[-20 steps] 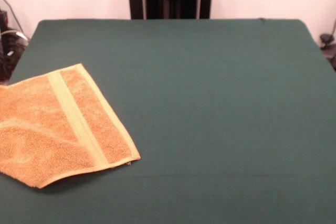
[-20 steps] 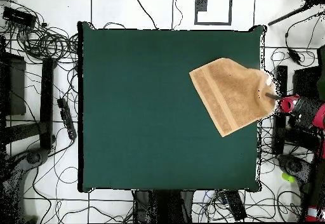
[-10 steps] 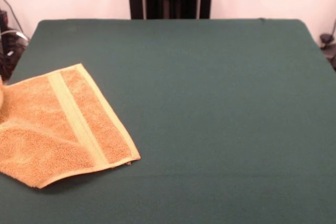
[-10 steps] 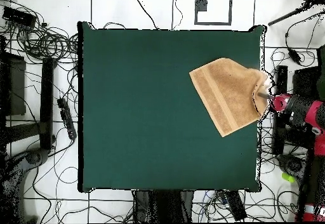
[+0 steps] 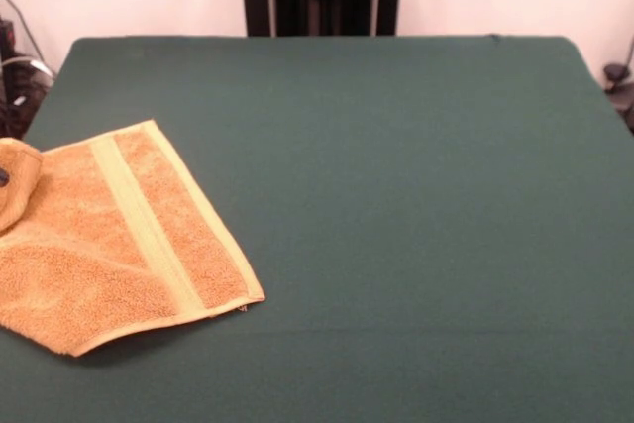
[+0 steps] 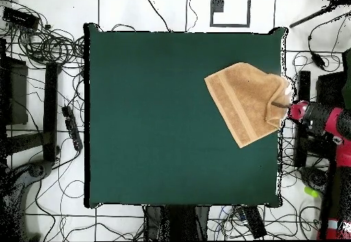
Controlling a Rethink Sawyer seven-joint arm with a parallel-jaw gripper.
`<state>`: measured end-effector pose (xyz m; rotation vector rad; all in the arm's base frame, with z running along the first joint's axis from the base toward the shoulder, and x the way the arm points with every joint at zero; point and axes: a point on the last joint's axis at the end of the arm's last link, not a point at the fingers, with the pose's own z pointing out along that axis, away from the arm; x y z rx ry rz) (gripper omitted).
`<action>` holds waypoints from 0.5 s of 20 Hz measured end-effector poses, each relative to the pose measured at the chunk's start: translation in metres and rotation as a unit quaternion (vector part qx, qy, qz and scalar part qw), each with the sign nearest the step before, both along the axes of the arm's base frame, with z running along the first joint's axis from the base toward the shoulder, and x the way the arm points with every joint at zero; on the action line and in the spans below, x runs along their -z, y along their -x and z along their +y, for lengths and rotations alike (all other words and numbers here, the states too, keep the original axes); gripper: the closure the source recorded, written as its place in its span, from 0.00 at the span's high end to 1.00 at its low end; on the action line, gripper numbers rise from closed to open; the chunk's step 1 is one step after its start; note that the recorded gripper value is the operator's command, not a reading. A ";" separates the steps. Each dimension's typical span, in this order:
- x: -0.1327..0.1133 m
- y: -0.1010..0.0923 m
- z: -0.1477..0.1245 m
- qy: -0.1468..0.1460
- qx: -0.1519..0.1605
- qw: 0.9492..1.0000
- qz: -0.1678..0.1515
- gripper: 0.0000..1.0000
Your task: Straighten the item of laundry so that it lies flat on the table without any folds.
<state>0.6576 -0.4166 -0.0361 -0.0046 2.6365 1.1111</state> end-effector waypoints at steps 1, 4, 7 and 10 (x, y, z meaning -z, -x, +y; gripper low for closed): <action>0.000 0.000 0.000 0.000 -0.001 1.000 0.001 1.00; 0.002 0.001 0.001 0.000 -0.002 1.000 0.008 1.00; -0.004 -0.001 -0.001 -0.004 0.002 1.000 0.007 1.00; -0.016 -0.006 -0.005 -0.009 0.004 1.000 0.004 1.00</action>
